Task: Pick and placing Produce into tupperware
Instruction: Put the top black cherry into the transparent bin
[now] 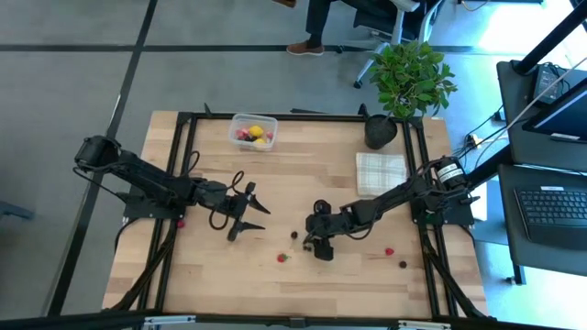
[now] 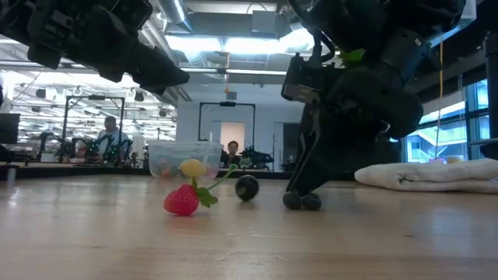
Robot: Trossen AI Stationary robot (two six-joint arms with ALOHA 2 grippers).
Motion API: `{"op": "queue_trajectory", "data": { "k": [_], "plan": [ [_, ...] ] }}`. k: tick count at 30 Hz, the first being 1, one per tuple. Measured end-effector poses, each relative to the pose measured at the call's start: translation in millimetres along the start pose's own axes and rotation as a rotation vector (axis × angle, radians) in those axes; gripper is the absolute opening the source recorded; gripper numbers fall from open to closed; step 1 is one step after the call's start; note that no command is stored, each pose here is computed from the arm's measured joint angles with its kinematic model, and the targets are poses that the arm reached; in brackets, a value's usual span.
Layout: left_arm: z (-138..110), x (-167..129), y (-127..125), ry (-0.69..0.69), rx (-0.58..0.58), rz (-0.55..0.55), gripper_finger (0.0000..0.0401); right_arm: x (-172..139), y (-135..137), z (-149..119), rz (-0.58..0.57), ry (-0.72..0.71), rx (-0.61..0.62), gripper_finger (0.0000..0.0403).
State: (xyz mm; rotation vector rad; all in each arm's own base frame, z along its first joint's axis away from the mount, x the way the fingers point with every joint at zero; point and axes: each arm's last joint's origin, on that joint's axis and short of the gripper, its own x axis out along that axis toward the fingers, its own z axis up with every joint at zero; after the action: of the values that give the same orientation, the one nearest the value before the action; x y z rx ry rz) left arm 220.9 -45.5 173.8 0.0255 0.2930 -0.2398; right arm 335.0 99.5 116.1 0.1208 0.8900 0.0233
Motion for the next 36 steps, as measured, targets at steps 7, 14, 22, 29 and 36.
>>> {"op": "queue_trajectory", "data": {
  "k": [7, 14, 22, 29, 36],
  "plan": [
    [0.0, 0.0, 0.0, 0.000, 0.000, 0.000, 0.0228, 0.1, -0.5, 6.4, -0.007, -0.067, -0.093, 0.0252],
    [0.0, 0.0, 0.0, 0.000, -0.002, 0.000, 0.0228, 0.5, -12.8, 20.0, -0.031, -0.167, -0.161, 0.0252],
    [0.0, 0.0, -1.3, 0.000, -0.004, -0.046, 0.0228, -2.1, -17.9, 35.9, -0.039, -0.311, -0.266, 0.0252],
    [-0.9, -0.1, -1.5, 0.012, -0.108, -0.061, 0.0228, -2.5, -27.8, 41.9, -0.052, -0.346, -0.246, 0.0252],
    [-6.2, -0.3, 1.9, 0.060, -0.208, 0.050, 0.0228, -2.7, -28.6, 42.6, -0.047, -0.351, -0.225, 0.0252]
  ]
}}
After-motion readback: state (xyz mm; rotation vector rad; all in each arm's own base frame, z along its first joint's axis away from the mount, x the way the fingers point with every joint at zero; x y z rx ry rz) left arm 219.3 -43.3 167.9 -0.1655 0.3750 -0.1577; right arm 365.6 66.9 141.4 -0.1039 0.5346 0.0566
